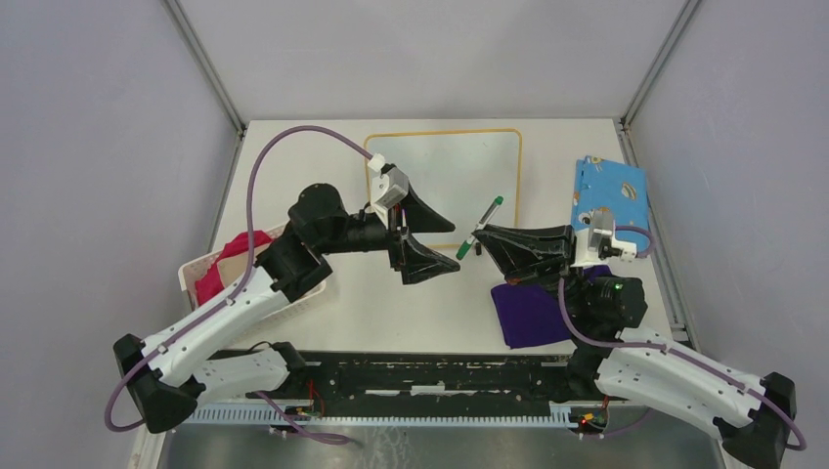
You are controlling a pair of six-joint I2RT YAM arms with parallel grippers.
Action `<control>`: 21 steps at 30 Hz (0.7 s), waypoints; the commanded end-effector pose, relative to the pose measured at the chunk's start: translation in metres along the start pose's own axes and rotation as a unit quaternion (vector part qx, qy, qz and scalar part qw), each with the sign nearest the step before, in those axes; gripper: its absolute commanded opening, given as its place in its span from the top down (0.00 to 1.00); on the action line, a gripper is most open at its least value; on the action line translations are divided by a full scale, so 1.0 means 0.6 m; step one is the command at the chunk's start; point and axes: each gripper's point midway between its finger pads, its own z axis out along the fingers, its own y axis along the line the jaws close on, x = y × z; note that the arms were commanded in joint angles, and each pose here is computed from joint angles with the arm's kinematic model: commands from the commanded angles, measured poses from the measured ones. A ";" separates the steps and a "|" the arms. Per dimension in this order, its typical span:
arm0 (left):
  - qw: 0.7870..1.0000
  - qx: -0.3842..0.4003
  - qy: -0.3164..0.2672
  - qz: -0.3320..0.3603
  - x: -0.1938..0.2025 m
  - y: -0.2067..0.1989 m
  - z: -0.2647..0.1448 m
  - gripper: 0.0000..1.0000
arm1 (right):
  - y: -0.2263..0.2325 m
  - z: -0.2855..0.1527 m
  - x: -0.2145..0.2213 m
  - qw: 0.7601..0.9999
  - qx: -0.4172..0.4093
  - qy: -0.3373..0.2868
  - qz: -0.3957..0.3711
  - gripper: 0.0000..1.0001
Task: Write a sentence on the whiteboard
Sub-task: Open the whiteboard marker at the center of the board.
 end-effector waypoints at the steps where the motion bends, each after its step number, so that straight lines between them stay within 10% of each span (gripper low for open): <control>1: 0.997 0.052 -0.043 0.028 -0.066 -0.043 0.001 0.11 | 0.033 0.016 -0.052 0.998 -0.040 -0.049 0.019 1.00; 21: 0.995 0.092 -0.020 0.020 -0.047 -0.049 0.018 0.35 | 0.032 0.023 -0.039 0.998 -0.043 -0.037 0.034 1.00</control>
